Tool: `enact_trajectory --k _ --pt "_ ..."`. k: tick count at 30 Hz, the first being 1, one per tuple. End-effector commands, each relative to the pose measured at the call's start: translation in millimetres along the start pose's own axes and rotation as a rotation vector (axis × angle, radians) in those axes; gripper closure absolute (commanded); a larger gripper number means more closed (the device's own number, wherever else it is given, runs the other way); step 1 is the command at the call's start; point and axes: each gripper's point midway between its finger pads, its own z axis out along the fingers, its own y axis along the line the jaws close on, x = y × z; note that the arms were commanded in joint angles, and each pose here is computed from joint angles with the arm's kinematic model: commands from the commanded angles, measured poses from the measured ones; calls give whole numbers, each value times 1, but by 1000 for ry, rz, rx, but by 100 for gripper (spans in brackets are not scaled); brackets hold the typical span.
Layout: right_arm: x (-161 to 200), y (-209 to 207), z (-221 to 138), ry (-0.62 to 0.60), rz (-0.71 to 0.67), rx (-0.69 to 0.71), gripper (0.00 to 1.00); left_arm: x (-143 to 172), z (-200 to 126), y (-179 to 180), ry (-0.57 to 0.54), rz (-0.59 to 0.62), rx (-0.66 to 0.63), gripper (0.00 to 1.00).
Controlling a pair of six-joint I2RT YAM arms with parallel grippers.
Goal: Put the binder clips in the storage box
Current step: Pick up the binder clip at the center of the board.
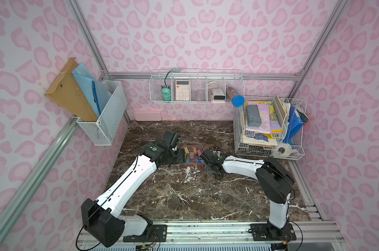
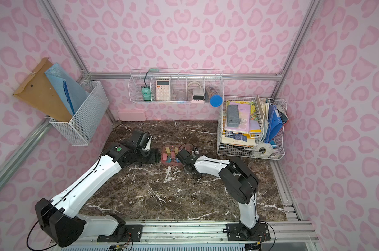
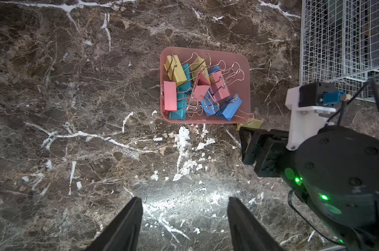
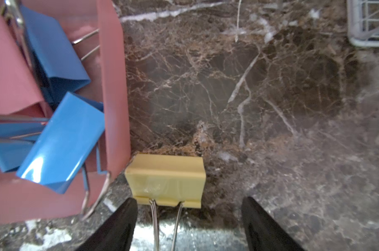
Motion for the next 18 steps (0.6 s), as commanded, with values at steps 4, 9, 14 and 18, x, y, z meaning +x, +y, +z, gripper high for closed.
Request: enact_trajectory --k 4,9,14,18 --pt "-10 3 3 -49 30 -14 30 2 -1 -1 6 7 5 33" --pt "-9 9 6 -37 20 -49 6 0 -2 -2 4 13 10 32" --pt "-10 17 2 -58 23 -71 2 1 -1 -3 7 13 15 32" --pt "-9 15 10 -59 25 -38 6 0 -1 -4 6 12 16 32"
